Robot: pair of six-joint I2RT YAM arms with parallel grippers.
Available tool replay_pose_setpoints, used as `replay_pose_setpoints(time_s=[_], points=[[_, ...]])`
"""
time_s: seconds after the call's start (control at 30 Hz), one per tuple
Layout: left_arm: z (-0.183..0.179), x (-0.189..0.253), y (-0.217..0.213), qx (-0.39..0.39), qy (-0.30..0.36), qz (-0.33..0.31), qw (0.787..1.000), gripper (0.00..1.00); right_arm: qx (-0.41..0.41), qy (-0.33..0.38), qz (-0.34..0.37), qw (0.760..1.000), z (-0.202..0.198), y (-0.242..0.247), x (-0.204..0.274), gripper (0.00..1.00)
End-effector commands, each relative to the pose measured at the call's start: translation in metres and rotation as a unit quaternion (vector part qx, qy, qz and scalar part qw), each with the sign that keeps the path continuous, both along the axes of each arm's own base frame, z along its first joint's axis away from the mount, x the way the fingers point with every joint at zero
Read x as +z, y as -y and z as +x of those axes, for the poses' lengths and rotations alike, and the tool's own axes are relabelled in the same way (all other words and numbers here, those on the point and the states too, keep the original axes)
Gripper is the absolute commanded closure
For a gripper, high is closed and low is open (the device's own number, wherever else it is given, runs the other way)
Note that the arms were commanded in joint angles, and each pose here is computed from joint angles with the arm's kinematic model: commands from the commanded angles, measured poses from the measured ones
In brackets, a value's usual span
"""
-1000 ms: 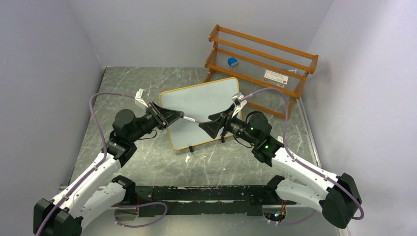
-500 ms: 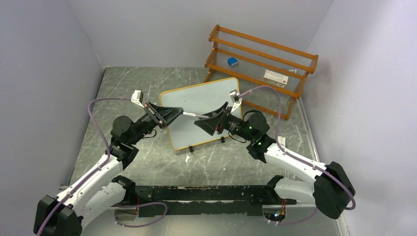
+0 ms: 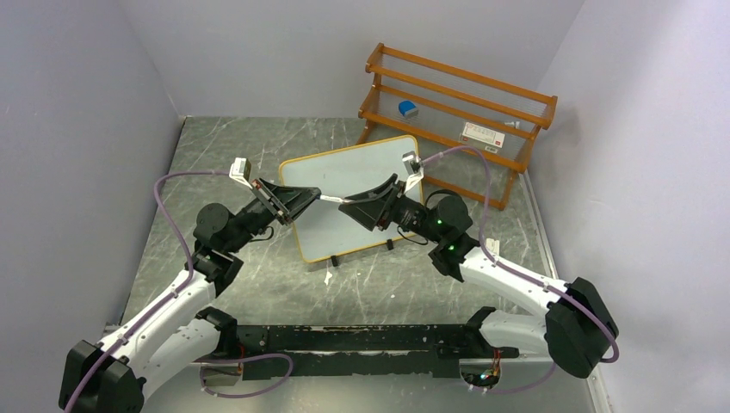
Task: Write a sentence on the whiteboard
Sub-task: Open the whiteboard marker at the center of the board.
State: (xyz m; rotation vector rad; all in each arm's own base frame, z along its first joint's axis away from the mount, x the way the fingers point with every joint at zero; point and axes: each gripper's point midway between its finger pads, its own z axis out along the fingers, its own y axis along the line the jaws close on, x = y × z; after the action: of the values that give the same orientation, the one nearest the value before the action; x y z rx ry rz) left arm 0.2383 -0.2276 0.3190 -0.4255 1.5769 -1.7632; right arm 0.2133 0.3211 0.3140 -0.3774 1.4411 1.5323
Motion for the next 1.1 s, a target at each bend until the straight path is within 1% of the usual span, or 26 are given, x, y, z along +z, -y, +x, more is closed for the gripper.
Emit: replay_pose_setpoints(time_s=[0.0, 0.1, 0.17, 0.37, 0.57, 0.67, 0.73, 1.07], points=[[-0.005, 0.010, -0.002, -0.005, 0.023, -0.014, 1.000, 0.95, 0.002, 0.017, 0.028, 0.999, 0.002, 0.000, 0.019, 0.54], [-0.005, 0.010, -0.002, -0.007, 0.022, -0.016, 1.000, 0.95, 0.000, 0.015, 0.028, 1.000, 0.003, 0.000, 0.017, 0.58], [-0.005, 0.010, -0.001, -0.008, 0.022, -0.016, 1.000, 0.95, -0.005, 0.015, 0.029, 0.999, 0.004, 0.001, 0.017, 0.63], [-0.005, 0.007, -0.001, -0.009, 0.018, -0.018, 1.000, 0.95, -0.006, 0.016, 0.029, 0.999, 0.005, 0.000, 0.017, 0.73], [-0.003, 0.004, -0.004, 0.002, 0.011, -0.023, 1.000, 0.95, -0.004, 0.015, 0.031, 0.999, 0.005, 0.001, 0.014, 0.89], [-0.001, 0.006, -0.006, 0.009, 0.014, -0.025, 1.000, 0.95, -0.008, 0.017, 0.029, 0.999, 0.003, 0.003, 0.013, 0.94], [0.001, 0.007, -0.006, 0.012, 0.015, -0.023, 1.000, 0.95, -0.009, 0.020, 0.028, 0.999, 0.001, 0.005, 0.014, 1.00], [0.010, 0.010, -0.009, 0.035, 0.026, -0.021, 0.999, 0.95, -0.004, 0.019, 0.027, 0.999, -0.004, 0.017, 0.011, 1.00]])
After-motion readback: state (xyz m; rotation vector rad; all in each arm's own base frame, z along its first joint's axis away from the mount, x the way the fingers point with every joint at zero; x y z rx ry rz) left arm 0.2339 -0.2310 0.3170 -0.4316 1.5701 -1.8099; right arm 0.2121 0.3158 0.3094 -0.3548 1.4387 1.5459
